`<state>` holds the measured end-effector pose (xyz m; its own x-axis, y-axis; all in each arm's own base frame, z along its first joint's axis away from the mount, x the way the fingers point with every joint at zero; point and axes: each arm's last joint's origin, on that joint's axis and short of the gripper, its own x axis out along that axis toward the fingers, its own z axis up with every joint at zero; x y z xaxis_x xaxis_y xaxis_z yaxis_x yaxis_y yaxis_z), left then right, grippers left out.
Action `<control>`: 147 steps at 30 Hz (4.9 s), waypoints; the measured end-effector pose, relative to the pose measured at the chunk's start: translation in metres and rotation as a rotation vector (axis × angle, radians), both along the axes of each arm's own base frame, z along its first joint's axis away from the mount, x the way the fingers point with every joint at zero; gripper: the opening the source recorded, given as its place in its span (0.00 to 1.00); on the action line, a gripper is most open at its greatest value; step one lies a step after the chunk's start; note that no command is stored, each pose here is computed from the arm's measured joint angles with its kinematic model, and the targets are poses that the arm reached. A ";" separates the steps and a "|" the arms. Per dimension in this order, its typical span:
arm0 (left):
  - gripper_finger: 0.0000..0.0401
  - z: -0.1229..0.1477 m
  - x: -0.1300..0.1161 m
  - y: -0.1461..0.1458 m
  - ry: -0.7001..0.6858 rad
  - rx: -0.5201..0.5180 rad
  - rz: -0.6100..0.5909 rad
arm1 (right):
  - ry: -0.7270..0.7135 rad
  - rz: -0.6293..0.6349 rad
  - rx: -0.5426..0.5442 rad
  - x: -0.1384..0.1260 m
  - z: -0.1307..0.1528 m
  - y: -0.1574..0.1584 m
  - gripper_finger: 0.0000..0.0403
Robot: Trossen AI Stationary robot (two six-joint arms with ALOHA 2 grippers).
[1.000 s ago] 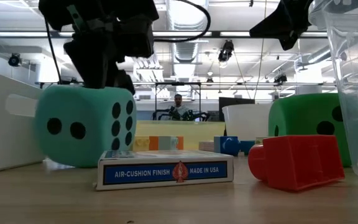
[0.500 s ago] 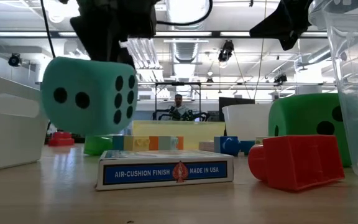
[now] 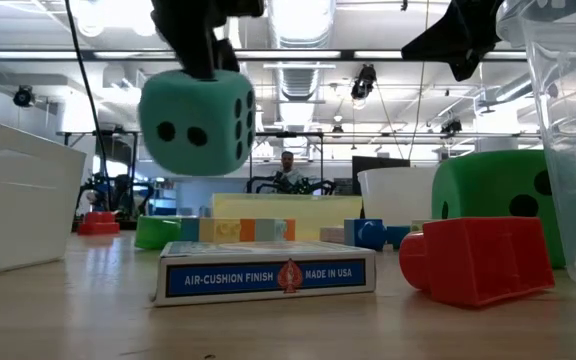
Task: Pick & Place Toys
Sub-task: Put the blue die into the yellow bin
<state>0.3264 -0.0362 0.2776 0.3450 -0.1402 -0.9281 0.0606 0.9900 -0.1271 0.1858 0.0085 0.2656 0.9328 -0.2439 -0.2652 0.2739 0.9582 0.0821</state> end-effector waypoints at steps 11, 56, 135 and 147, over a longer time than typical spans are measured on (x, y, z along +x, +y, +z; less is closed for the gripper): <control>0.22 0.038 0.003 0.020 -0.082 0.354 0.165 | 0.000 0.000 0.000 0.000 0.000 0.000 0.05; 0.22 0.027 0.003 0.144 -0.086 0.699 0.349 | 0.001 0.001 -0.001 0.000 0.000 0.000 0.05; 0.21 -0.113 -0.019 0.136 -0.138 0.730 0.366 | 0.002 0.001 -0.001 0.000 0.000 0.000 0.05; 0.38 -0.113 -0.019 0.135 -0.146 0.711 0.375 | 0.003 0.001 -0.003 0.000 0.000 0.000 0.05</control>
